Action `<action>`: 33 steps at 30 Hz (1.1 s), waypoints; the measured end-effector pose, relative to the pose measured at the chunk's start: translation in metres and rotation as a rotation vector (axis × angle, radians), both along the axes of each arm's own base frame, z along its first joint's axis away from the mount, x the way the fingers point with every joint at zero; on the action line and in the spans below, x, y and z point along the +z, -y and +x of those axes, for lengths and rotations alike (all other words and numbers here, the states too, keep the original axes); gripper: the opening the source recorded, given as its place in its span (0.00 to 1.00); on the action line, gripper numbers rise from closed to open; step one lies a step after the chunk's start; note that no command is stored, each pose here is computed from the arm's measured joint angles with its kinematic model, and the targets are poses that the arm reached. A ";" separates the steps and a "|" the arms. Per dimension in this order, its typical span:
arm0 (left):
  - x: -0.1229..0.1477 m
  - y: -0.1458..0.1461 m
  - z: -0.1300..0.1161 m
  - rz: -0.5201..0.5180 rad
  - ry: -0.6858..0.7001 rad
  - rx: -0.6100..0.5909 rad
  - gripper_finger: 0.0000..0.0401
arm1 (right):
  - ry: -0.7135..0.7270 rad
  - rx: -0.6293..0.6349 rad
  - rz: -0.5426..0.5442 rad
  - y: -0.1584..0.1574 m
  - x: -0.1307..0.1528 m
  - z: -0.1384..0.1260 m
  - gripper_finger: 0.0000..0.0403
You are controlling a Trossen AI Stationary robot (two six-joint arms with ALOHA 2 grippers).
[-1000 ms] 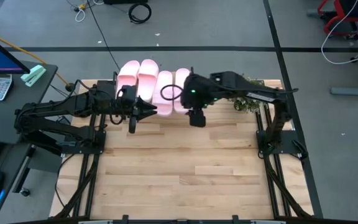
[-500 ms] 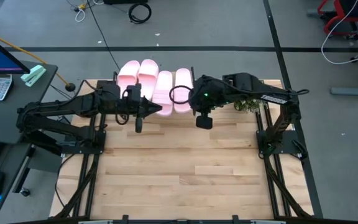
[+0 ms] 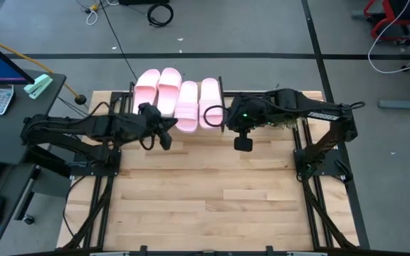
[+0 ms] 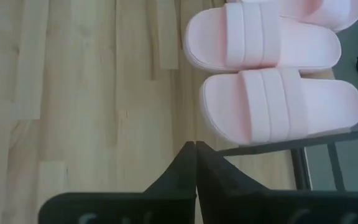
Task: Pick and place slides into the shelf
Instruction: Return to Home Position
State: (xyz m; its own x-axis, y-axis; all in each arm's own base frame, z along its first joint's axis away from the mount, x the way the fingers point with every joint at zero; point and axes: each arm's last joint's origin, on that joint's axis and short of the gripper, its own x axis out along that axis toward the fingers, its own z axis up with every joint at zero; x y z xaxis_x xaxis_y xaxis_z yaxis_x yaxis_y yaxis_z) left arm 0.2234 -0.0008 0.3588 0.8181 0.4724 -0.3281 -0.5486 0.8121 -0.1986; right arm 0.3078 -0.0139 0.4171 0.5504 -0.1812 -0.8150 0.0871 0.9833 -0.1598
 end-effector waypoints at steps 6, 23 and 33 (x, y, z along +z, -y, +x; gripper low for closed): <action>-0.013 0.016 -0.008 -0.066 -0.048 0.128 0.01 | 0.078 -0.024 0.018 -0.001 -0.016 -0.021 0.01; 0.003 0.013 -0.080 0.014 0.054 0.190 0.00 | 0.221 -0.140 0.163 -0.015 -0.056 -0.075 0.00; -0.056 0.005 -0.106 0.084 0.373 0.050 0.00 | 0.268 -0.153 0.179 -0.015 -0.061 -0.056 0.00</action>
State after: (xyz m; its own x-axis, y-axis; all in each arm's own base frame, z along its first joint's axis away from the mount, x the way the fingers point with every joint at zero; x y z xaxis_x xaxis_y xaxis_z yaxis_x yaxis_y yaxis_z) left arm 0.1176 -0.0062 0.3027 0.8492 0.5272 0.0290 -0.4905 0.8081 -0.3261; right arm 0.2518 0.0015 0.3563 0.7263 -0.1453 -0.6719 0.2513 0.9659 0.0627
